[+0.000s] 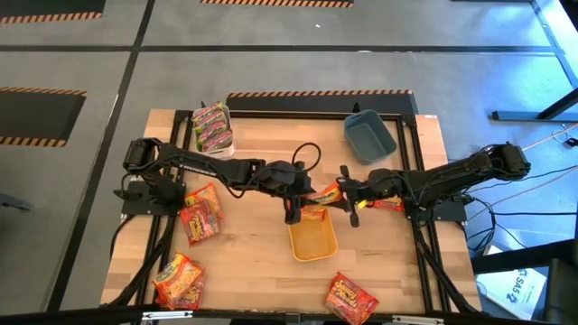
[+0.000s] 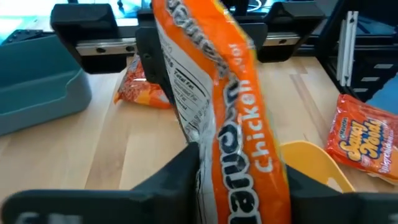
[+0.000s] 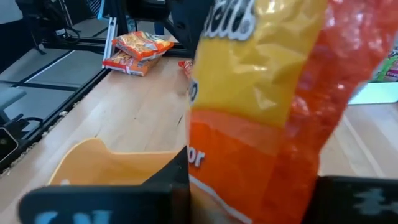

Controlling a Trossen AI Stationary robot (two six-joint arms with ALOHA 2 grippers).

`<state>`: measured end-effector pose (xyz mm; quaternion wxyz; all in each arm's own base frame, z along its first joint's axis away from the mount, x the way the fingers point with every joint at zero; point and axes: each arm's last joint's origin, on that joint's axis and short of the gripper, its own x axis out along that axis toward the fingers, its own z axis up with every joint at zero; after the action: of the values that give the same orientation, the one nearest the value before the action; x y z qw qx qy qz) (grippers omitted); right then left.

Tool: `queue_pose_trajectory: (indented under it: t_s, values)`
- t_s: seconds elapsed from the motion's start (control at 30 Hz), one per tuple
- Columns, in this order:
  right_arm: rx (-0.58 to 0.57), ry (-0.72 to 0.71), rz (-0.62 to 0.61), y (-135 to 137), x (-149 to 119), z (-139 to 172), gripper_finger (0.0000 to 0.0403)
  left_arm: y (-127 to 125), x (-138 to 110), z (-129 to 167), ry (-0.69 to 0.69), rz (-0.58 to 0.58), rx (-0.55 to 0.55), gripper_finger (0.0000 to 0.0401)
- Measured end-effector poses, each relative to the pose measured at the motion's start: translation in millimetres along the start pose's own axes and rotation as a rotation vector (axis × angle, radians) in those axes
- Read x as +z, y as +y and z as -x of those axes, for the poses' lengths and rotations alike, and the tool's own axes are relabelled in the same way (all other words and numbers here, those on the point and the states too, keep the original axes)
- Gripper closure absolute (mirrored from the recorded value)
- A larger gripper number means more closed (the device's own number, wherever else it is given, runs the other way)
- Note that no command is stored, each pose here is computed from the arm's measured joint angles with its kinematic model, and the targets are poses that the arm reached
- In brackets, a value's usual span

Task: Sort Maruchan noodles
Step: Put the top right orange noodle pack into the yellow bin

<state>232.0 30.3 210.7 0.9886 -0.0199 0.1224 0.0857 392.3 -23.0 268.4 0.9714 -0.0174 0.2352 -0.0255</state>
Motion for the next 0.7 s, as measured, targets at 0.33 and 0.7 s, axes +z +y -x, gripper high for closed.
queue_pose_trajectory:
  t_s: [0.33, 0.7]
  values:
    - [0.002, 0.066, -0.001, 0, 2, 8, 0.0187, -5, 2, 8, 0.018, -0.023, -0.014, 0.0361]
    - [-0.001, 0.259, -0.086, 2, 7, 42, 0.0146, -41, -12, 10, 0.128, -0.080, -0.071, 0.0361]
